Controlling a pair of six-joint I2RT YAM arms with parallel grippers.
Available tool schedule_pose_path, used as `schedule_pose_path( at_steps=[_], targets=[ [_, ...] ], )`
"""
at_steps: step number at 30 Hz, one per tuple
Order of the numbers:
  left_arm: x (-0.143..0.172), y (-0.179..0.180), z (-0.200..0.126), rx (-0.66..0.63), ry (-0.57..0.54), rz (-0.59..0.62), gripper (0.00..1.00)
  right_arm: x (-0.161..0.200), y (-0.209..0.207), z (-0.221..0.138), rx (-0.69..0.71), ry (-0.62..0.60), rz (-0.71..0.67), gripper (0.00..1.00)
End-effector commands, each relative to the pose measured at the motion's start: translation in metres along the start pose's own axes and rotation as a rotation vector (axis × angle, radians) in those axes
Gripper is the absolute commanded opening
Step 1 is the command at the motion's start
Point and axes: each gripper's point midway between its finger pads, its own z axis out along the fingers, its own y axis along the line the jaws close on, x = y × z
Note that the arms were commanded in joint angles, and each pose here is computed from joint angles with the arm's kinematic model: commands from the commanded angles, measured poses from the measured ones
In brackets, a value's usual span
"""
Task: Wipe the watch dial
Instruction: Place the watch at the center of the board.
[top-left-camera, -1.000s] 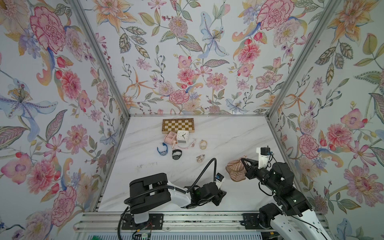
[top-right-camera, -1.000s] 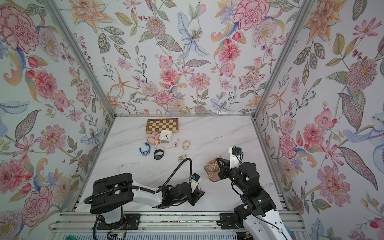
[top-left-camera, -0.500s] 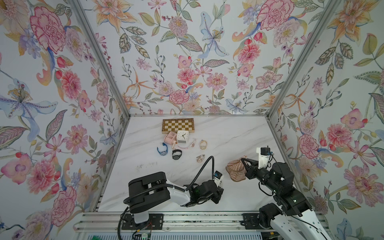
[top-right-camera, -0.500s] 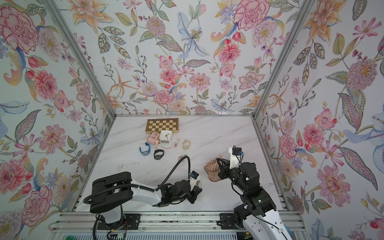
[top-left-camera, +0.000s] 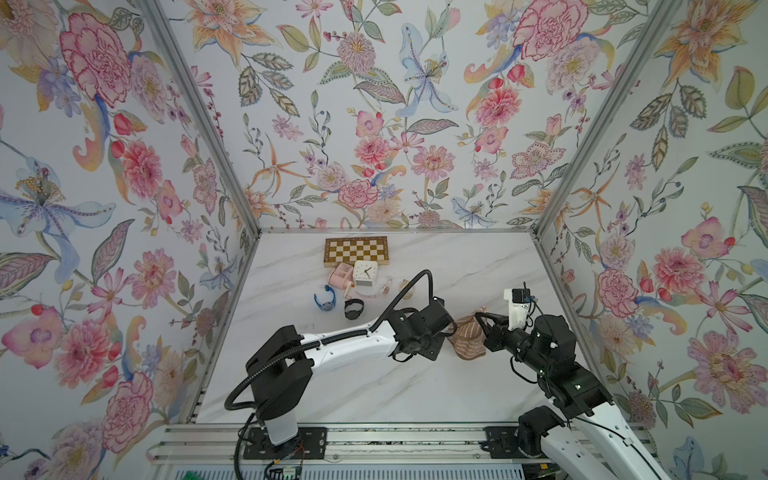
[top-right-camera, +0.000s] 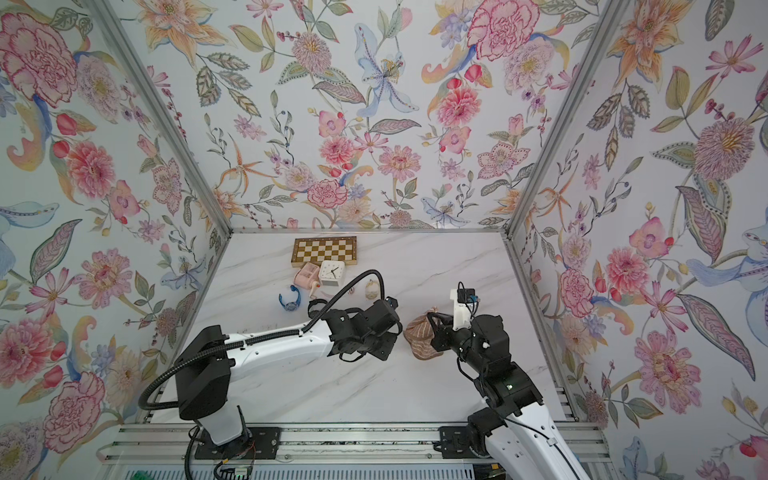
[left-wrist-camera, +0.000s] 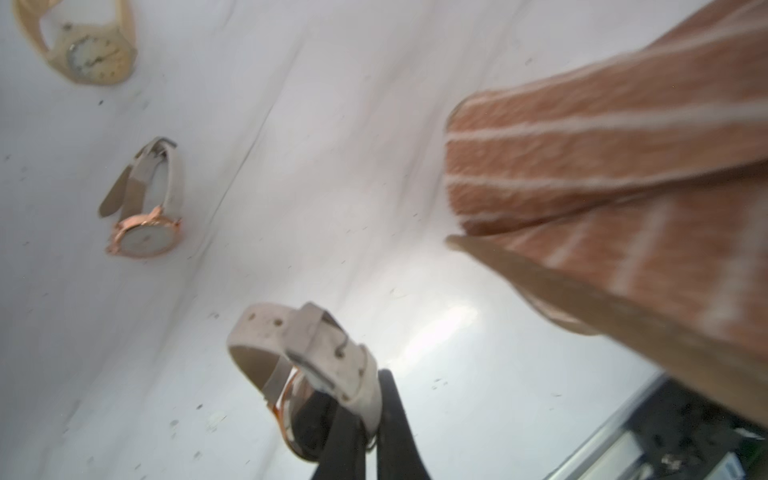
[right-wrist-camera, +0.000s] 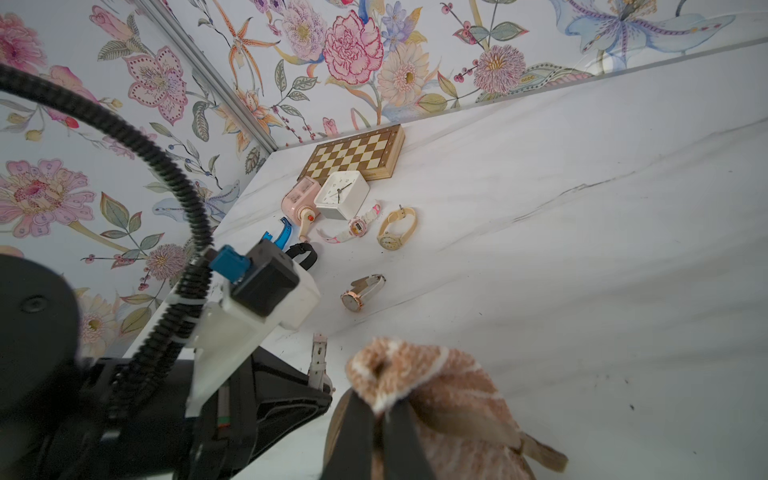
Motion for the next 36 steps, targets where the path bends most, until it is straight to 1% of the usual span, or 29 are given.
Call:
schedule_pose_path(
  at_steps=[1,3,9,15,16,17,18,21,28,36],
  targets=[
    [0.088,0.067,0.005,-0.287,0.437,0.202,0.00,-0.013,0.008,0.000,-0.042,-0.053,0.002,0.00],
    [0.096,0.070,0.012,-0.266,0.482,0.201,0.00,-0.013,0.008,0.000,-0.045,-0.052,-0.005,0.00],
    [0.099,0.087,0.029,-0.258,0.522,0.165,0.00,-0.014,0.009,0.001,-0.045,-0.051,-0.044,0.00],
    [0.097,0.092,0.040,-0.255,0.548,0.175,0.00,-0.013,0.008,0.004,-0.039,-0.040,-0.059,0.00],
    [0.096,0.093,0.041,-0.257,0.550,0.179,0.05,-0.013,0.007,0.004,-0.038,-0.039,-0.060,0.00],
    [0.095,0.093,0.041,-0.260,0.548,0.183,0.13,-0.013,0.007,0.005,-0.037,-0.038,-0.059,0.00],
    [0.093,0.093,0.041,-0.260,0.546,0.187,0.17,-0.013,0.006,0.005,-0.035,-0.038,-0.060,0.00],
    [0.090,0.092,0.041,-0.257,0.549,0.202,0.24,-0.012,0.005,0.006,-0.033,-0.037,-0.058,0.00],
    [0.092,0.097,0.038,-0.271,0.575,0.257,0.25,-0.011,0.004,0.006,-0.032,-0.037,-0.058,0.00],
    [0.105,0.106,0.040,-0.299,0.641,0.310,0.24,-0.008,0.001,0.003,-0.022,-0.045,-0.054,0.00]
  ],
)
